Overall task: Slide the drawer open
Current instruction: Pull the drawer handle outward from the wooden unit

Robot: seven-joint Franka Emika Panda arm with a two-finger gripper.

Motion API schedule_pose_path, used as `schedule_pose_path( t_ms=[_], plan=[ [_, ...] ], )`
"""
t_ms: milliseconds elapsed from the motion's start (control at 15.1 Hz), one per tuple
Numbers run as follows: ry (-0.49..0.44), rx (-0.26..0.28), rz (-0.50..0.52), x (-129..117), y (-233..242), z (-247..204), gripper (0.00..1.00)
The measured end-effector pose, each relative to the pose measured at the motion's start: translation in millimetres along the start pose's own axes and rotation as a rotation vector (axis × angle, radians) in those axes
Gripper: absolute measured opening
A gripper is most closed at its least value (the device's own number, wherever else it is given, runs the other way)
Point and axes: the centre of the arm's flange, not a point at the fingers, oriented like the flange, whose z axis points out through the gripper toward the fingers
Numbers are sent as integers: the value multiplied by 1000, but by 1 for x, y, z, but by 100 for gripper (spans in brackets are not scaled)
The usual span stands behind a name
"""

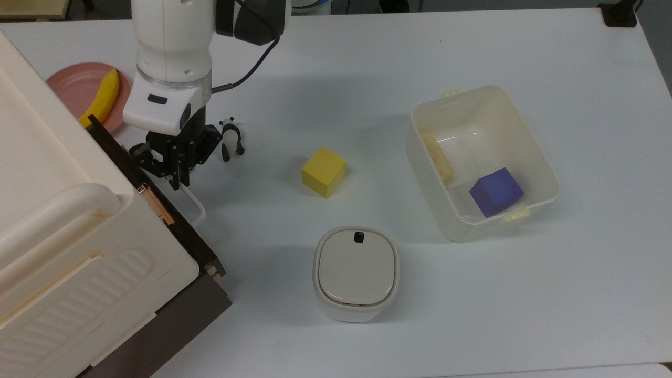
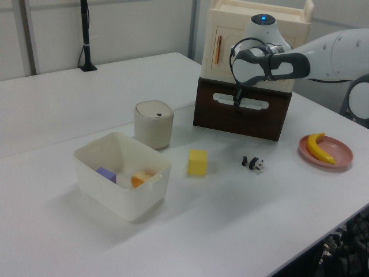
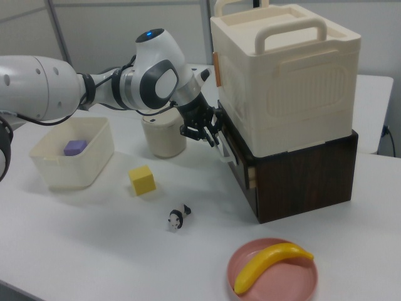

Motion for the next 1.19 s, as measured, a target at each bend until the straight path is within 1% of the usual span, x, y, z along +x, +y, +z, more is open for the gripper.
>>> schedule_pose_path(
  t_ms=[464, 729, 994, 1193],
  plan=[
    [-2, 17, -15, 0, -14, -6, 12],
    [-45, 76, -47, 6, -40, -17, 11],
    [-74, 109, -69, 12, -59, -26, 11],
    [-89, 123, -70, 17, -74, -26, 10]
  ],
)
